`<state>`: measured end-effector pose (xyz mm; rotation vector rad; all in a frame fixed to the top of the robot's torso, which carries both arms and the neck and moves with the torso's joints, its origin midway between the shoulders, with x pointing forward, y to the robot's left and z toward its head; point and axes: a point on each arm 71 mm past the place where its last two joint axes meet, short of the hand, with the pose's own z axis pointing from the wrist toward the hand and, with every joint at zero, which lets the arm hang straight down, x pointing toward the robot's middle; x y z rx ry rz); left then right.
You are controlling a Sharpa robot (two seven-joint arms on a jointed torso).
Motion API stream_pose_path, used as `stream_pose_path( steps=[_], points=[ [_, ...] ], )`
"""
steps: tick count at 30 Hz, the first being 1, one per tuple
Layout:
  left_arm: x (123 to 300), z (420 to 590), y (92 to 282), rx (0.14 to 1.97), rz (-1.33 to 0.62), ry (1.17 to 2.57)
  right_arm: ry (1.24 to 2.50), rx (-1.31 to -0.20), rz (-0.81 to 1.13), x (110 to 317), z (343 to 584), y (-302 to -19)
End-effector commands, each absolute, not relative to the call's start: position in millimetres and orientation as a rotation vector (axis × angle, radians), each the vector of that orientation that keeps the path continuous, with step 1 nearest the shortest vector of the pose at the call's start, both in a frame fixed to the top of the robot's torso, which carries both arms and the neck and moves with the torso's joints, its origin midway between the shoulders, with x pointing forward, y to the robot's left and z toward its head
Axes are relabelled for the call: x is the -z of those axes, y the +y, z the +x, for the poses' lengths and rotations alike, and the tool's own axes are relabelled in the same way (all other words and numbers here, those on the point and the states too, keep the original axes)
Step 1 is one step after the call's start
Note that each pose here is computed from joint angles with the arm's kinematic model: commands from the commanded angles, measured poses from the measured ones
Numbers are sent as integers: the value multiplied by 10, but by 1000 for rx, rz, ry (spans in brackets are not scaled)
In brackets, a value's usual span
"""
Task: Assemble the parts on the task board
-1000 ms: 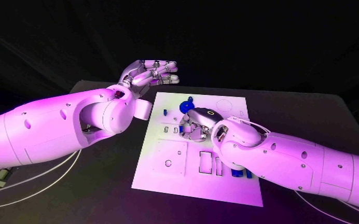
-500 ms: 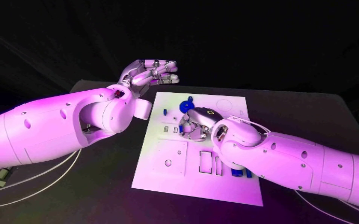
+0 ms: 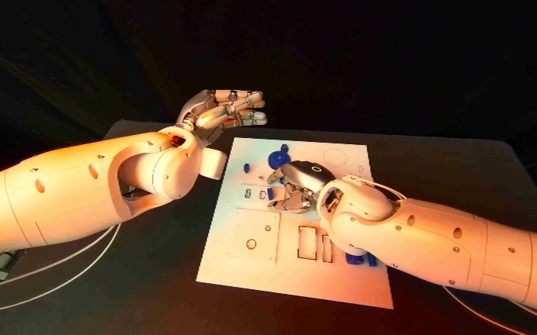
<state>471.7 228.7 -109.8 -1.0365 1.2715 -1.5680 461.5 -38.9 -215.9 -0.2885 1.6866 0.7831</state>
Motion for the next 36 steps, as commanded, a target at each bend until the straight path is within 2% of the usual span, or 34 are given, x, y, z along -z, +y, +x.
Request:
stream_pose_path(
  steps=[1, 9, 13, 16, 21, 25, 28, 36],
  points=[
    [1101, 4720, 2282, 1581, -1033, 1288, 1604, -831, -253, 2084, 4583, -422],
    [1156, 4772, 2348, 1536, -983, 1387, 1534, -962, -187, 1829, 4500, -621],
    [1213, 4828, 2394, 1480, -896, 1499, 1588, -1058, -123, 1627, 4553, -856],
    [1292, 4858, 2413, 1407, -807, 1648, 1644, -1121, -13, 1473, 4627, -1129],
    [1515, 4861, 2431, 1162, -640, 2025, 1616, -1170, 215, 1269, 4732, -1650],
    [1649, 4879, 2460, 887, -523, 2205, 1570, -1181, 361, 1201, 4772, -1977],
    [1701, 4907, 2462, 710, -454, 2262, 1549, -1176, 420, 1181, 4785, -2142],
    [1739, 4986, 2367, 432, -328, 2284, 1519, -1144, 466, 1169, 4819, -2343]
  ],
)
